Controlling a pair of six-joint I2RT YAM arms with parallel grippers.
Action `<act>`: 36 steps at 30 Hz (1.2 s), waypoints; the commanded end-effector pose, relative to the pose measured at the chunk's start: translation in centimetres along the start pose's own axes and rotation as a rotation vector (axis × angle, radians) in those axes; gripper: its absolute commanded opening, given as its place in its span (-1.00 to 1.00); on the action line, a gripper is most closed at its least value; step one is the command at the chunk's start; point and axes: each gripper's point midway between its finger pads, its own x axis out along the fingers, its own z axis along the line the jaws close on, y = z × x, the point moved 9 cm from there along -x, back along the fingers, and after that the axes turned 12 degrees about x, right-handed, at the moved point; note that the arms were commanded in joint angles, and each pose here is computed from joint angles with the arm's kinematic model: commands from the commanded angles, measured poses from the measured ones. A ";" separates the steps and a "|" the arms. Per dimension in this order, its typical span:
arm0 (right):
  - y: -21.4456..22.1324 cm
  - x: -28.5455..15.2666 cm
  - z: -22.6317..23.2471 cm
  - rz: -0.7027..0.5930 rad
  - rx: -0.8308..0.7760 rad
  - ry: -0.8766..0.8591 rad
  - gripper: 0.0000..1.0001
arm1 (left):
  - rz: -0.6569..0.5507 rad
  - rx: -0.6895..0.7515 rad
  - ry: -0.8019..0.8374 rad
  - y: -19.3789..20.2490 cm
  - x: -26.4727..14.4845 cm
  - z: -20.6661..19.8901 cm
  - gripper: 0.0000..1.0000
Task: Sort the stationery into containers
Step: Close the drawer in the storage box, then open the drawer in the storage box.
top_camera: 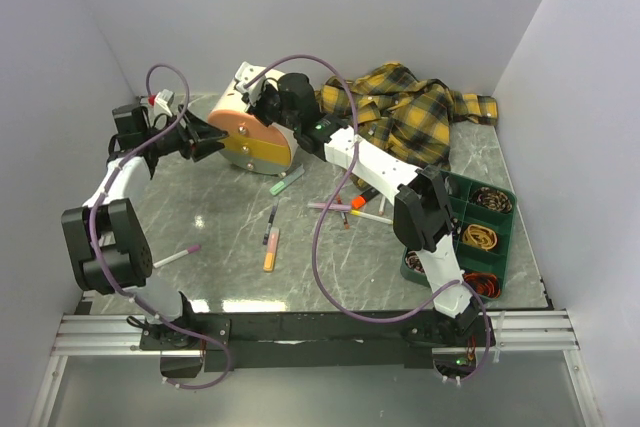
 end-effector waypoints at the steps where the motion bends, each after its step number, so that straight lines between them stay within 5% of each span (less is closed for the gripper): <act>1: 2.7 0.3 0.2 0.114 0.018 -0.008 -1.00 | -0.004 0.070 0.102 -0.8 0.0 -2.0 0.29; 36: 3.3 0.7 0.0 0.120 0.014 0.011 -1.00 | -0.007 0.006 0.179 -3.0 3.6 -0.2 -0.01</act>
